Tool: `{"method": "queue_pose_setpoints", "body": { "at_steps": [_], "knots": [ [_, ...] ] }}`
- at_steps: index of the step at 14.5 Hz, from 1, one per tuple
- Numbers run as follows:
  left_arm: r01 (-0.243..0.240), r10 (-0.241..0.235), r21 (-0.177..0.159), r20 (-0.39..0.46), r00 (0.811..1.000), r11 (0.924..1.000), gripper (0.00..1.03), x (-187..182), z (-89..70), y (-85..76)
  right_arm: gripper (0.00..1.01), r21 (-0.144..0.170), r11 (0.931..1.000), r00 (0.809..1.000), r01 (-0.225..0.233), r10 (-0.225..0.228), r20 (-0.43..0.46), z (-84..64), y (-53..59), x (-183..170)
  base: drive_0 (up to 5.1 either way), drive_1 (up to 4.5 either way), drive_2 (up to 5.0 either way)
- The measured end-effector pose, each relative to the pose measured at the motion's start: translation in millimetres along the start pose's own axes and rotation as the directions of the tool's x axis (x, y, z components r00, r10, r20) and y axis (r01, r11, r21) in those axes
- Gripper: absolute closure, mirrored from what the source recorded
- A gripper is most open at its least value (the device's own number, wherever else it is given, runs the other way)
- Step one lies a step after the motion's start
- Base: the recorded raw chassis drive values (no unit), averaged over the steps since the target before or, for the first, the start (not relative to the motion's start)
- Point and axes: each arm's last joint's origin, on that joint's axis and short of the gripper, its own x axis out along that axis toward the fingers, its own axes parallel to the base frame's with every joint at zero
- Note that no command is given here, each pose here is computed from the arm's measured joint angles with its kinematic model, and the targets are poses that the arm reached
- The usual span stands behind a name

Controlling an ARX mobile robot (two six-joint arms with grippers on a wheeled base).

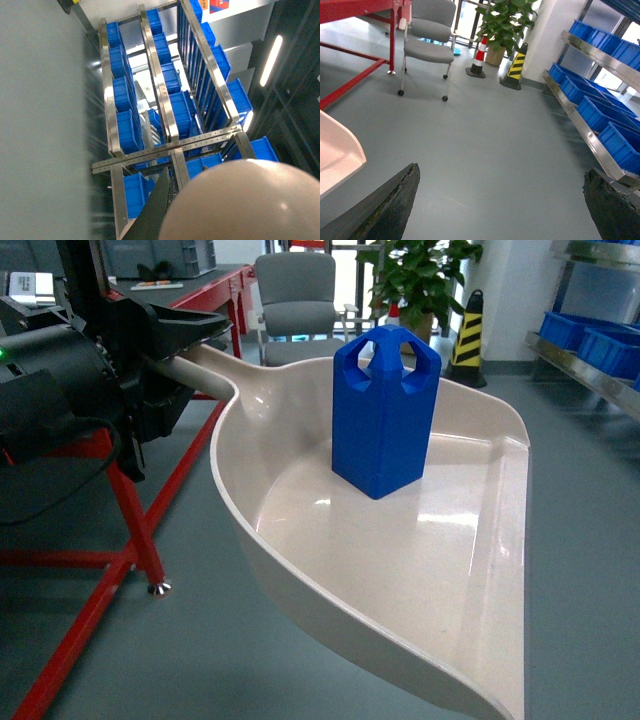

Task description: Place part in tray to right shelf

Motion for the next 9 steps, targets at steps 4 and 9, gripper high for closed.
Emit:
{"method": "queue_pose_setpoints", "body": {
  "at_steps": [4, 9],
  "knots": [
    [-0.002, 0.002, -0.001, -0.002, 1.0, 1.0, 0.9, 0.1, 0.0, 0.2, 0.03, 0.0, 1.0, 1.0, -0.002, 0.002, -0.003, -0.5, 0.3, 0.2, 0.0, 4.01, -4.0],
    [-0.002, 0.002, -0.001, -0.004, 1.0, 1.0, 0.9, 0.0, -0.1, 0.2, 0.03, 0.0, 1.0, 1.0, -0.001, 0.001, -0.003, -0.3, 0.1, 0.2, 0.1, 4.09, -3.9]
  ]
}}
